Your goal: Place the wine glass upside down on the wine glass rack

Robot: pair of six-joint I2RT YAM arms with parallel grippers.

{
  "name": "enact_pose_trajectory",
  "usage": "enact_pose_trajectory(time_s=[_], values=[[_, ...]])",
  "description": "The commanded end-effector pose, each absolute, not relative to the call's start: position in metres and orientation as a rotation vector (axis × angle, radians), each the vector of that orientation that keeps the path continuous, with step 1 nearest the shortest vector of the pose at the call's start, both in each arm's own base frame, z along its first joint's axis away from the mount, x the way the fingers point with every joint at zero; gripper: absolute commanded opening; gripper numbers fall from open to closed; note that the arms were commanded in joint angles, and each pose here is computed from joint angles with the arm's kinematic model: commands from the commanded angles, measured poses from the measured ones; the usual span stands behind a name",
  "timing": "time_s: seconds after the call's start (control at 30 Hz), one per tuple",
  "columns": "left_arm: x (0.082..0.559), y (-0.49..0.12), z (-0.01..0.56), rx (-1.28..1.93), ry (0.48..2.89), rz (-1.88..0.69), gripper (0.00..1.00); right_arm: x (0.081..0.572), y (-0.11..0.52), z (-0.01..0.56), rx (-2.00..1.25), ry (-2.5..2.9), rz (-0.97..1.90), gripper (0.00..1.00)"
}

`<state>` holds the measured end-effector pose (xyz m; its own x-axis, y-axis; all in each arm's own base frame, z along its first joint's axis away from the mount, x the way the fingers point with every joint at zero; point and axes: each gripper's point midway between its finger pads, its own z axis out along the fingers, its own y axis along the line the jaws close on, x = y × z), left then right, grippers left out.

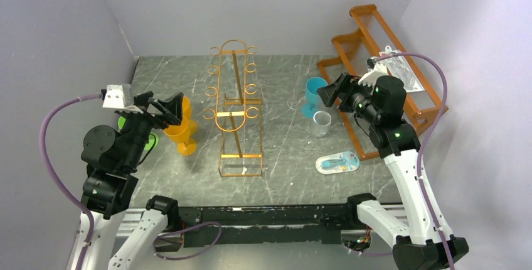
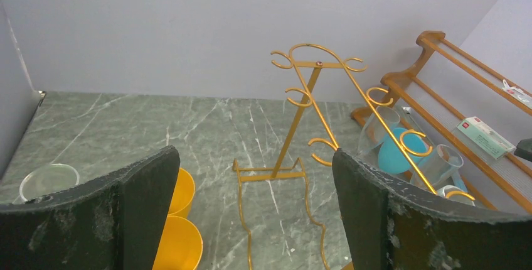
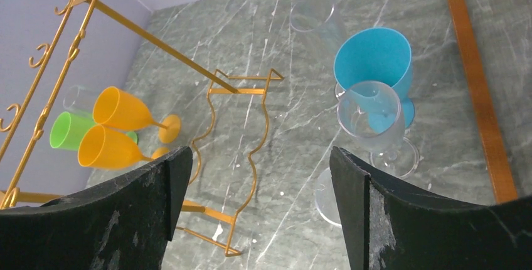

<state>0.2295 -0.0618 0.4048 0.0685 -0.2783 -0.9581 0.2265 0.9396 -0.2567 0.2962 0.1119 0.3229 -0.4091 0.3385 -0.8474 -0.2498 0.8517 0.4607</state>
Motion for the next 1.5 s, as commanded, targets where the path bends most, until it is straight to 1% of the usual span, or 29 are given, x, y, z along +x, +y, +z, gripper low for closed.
enact_pose_trajectory(time_s=[0.0,0.27,0.43,0.57,0.7,0.77,0.83,0.9,0.93,1.03,1.23,1.33,1.47], values=[[0.228,-0.065,0.410,-0.026,1.434,-0.394,0.97,0.292,0.113,0.323,0.055,1.894,0.644,0.86],[0.227,-0.066,0.412,-0.025,1.430,-0.400,0.97,0.294,0.114,0.315,0.056,1.919,0.645,0.86],[0.228,-0.067,0.410,-0.024,1.434,-0.404,0.97,0.299,0.108,0.312,0.056,1.942,0.579,0.82],[0.229,-0.066,0.411,-0.028,1.433,-0.401,0.97,0.309,0.108,0.311,0.063,1.971,0.465,0.74],[0.230,-0.064,0.413,-0.033,1.432,-0.389,0.97,0.315,0.140,0.297,-0.003,2.039,0.291,0.66],[0.230,-0.063,0.412,-0.035,1.438,-0.381,0.97,0.318,0.154,0.286,-0.030,2.089,0.203,0.60],[0.231,-0.063,0.412,-0.037,1.441,-0.378,0.97,0.321,0.162,0.263,-0.045,2.154,0.089,0.54],[0.231,-0.062,0.412,-0.036,1.447,-0.374,0.96,0.317,0.161,0.247,-0.038,2.206,-0.016,0.47],[0.231,-0.063,0.411,-0.035,1.449,-0.375,0.97,0.315,0.160,0.241,-0.032,2.222,-0.059,0.45],[0.232,-0.063,0.410,-0.031,1.449,-0.376,0.96,0.306,0.153,0.235,-0.002,2.233,-0.138,0.44],[0.235,-0.065,0.412,-0.033,1.442,-0.383,0.97,0.293,0.149,0.219,-0.019,2.278,-0.107,0.44],[0.236,-0.064,0.413,-0.041,1.437,-0.380,0.96,0.292,0.151,0.207,-0.012,2.313,-0.091,0.40],[0.233,-0.063,0.413,-0.035,1.437,-0.377,0.97,0.294,0.144,0.196,0.019,2.340,-0.149,0.39]])
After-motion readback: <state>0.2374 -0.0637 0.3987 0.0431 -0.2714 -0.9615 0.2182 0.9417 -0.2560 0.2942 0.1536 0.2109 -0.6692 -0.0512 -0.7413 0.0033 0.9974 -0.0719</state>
